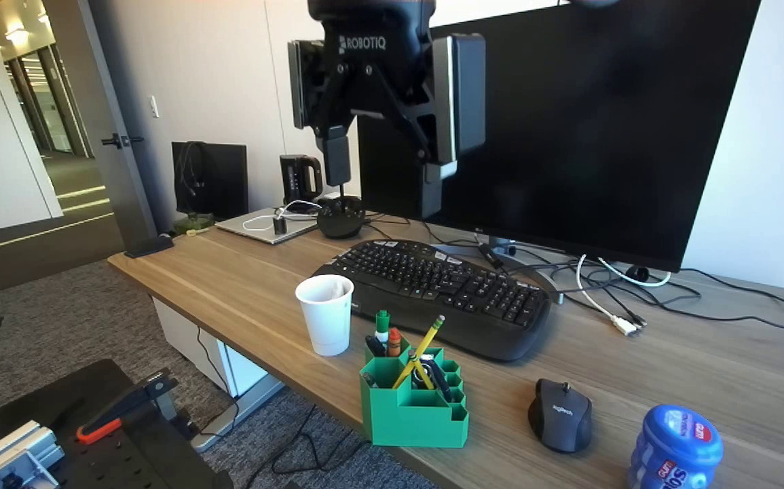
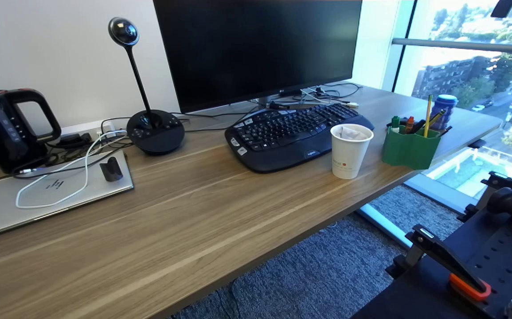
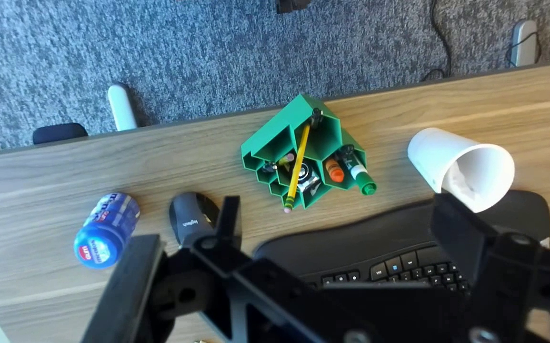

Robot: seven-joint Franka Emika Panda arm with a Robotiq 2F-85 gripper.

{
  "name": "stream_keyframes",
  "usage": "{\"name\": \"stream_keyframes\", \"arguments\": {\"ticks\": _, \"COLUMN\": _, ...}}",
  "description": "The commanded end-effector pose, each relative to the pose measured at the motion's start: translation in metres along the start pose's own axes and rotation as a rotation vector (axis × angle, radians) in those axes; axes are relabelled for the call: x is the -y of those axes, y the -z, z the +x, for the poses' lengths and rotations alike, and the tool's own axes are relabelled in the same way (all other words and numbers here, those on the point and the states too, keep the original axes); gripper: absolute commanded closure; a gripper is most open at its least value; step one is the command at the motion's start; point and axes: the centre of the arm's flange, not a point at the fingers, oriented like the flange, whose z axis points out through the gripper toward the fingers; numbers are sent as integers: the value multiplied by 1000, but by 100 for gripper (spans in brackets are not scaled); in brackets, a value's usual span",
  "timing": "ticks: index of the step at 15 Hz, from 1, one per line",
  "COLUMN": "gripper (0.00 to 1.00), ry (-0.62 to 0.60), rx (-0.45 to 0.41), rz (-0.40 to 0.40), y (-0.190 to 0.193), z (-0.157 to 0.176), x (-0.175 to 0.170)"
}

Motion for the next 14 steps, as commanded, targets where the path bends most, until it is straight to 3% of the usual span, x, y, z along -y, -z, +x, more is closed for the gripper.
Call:
{"name": "stream_keyframes", "arguments": {"ticks": 1, "gripper": 0, "ry": -1, "rx": 1, "rz": 1, "y": 0, "z": 0, "x": 0}}
{"name": "stream_keyframes", "arguments": {"ticks": 14, "gripper": 0, "ry": -1, "rx": 7, "rz": 1, "y": -3, "z": -1, "x": 0}}
